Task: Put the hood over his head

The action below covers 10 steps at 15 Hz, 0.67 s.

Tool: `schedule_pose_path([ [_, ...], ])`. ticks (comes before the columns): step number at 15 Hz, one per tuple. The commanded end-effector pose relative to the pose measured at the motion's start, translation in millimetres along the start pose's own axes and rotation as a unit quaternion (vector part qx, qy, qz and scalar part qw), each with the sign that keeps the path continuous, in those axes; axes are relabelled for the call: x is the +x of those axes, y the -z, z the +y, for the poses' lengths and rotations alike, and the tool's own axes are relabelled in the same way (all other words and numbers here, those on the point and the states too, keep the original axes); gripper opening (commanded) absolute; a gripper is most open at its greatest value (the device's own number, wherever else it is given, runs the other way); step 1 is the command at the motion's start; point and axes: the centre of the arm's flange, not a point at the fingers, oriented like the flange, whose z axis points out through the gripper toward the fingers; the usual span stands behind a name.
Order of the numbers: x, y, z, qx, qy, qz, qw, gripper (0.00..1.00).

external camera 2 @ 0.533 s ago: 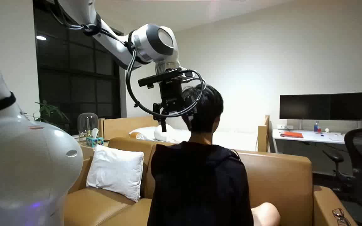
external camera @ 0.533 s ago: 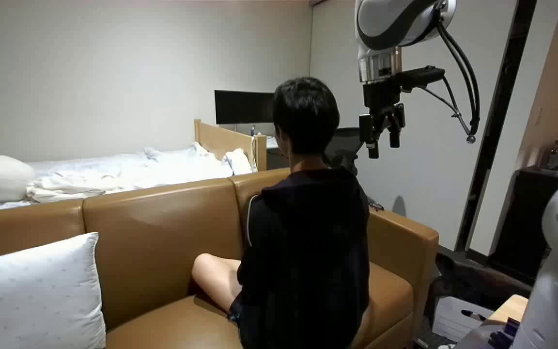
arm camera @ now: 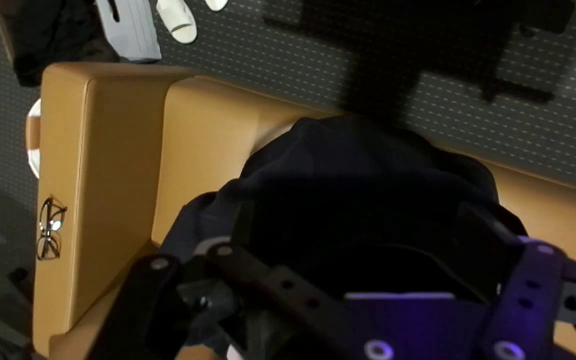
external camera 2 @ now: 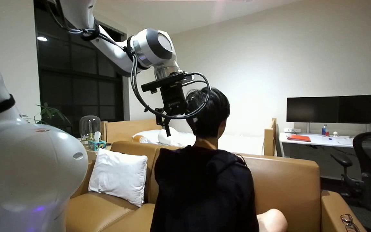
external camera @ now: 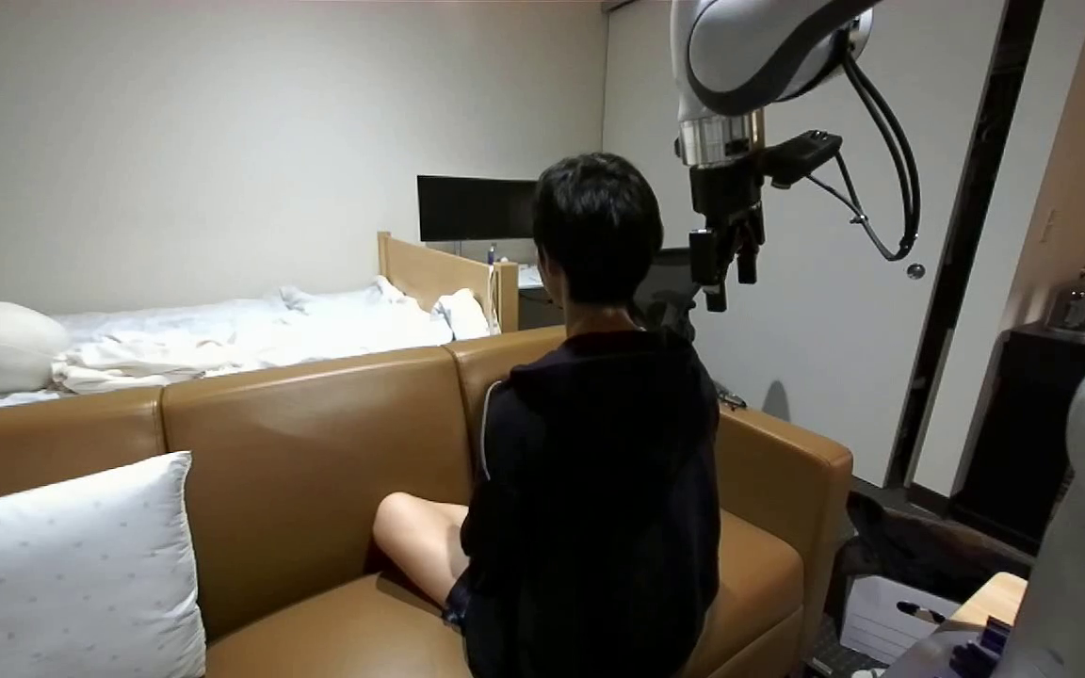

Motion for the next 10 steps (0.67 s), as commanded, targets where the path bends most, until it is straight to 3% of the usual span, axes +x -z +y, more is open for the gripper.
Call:
schedule_pose_path([
  [1, 3.5, -16.7, -14.0, -0.045, 0.077, 0.020, 0.9958, 1.00],
  [5, 11.5, -35.7, -23.6, -0.049, 0.122, 0.040, 0.9905, 1.00],
  [7, 13.5, -37.9, -22.2, -0.037, 0.096, 0.013, 0.9946, 1.00],
  [10, 11.0, -35.6, -25.8, -0.036, 0.098, 0.020, 0.9944, 1.00],
])
